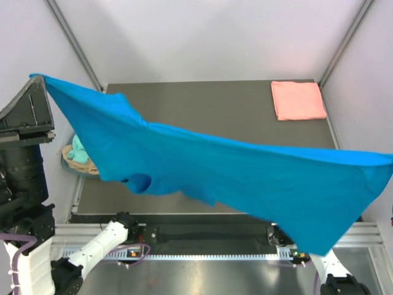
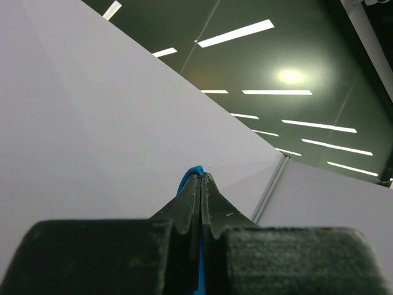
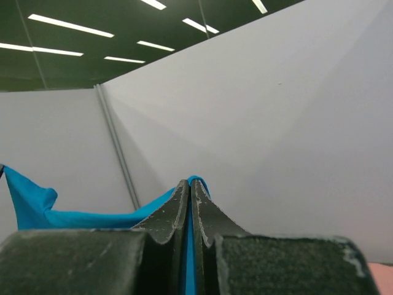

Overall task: Fold and stack the t-shirts
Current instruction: Flatten the tshirt out

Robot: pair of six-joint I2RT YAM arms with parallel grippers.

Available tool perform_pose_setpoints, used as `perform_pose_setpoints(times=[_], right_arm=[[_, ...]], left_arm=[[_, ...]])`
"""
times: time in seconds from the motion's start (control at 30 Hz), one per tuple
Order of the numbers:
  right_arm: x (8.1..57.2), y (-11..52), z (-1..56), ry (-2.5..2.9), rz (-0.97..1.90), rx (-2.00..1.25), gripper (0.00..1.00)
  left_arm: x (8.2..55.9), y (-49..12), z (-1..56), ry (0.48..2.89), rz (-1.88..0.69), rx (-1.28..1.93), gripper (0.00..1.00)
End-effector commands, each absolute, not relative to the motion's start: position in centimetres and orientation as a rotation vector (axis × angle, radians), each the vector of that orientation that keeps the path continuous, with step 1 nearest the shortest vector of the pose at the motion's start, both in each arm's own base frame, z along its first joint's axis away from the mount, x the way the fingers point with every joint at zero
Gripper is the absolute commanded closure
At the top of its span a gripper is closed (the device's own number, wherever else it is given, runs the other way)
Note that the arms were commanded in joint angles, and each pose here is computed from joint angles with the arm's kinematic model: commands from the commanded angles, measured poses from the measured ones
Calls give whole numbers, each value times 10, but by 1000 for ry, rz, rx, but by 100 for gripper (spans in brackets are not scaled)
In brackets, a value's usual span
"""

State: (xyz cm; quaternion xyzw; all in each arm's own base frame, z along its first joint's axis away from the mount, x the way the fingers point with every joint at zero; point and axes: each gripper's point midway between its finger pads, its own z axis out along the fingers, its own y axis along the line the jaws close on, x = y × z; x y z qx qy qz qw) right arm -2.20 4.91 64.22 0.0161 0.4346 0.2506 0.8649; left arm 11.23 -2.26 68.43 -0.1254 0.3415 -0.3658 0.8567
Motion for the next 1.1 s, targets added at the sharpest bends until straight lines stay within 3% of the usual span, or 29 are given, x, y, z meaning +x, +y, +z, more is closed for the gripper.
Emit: perform_pose_setpoints(times=[0.0, 0.07, 0.2, 0.33, 0.67, 0.7, 0.8, 1.07], right_arm=[[34, 48, 649, 976, 532, 75, 100], [66, 41, 651, 1001, 497, 110, 100], [160, 31, 615, 1134, 415, 161, 100], [250, 33, 525, 1286, 425, 214, 100], [390, 53, 316, 1531, 551, 266, 100], [410, 56, 279, 1597, 565, 288, 100], [455, 57, 224, 1664, 635, 301, 100], [547, 63, 185, 1754, 705, 296, 100]], left_arm=[[147, -41, 694, 755, -742, -237, 100], [164, -43, 701, 754, -678, -231, 100], [250, -63, 675, 881, -491, -234, 100], [329, -83, 579, 1066, -355, -245, 100], [460, -114, 336, 1430, -130, -222, 100], [481, -119, 292, 1515, -94, -209, 100], [516, -129, 237, 1611, -57, -198, 100], [571, -144, 196, 1641, -62, -204, 100]])
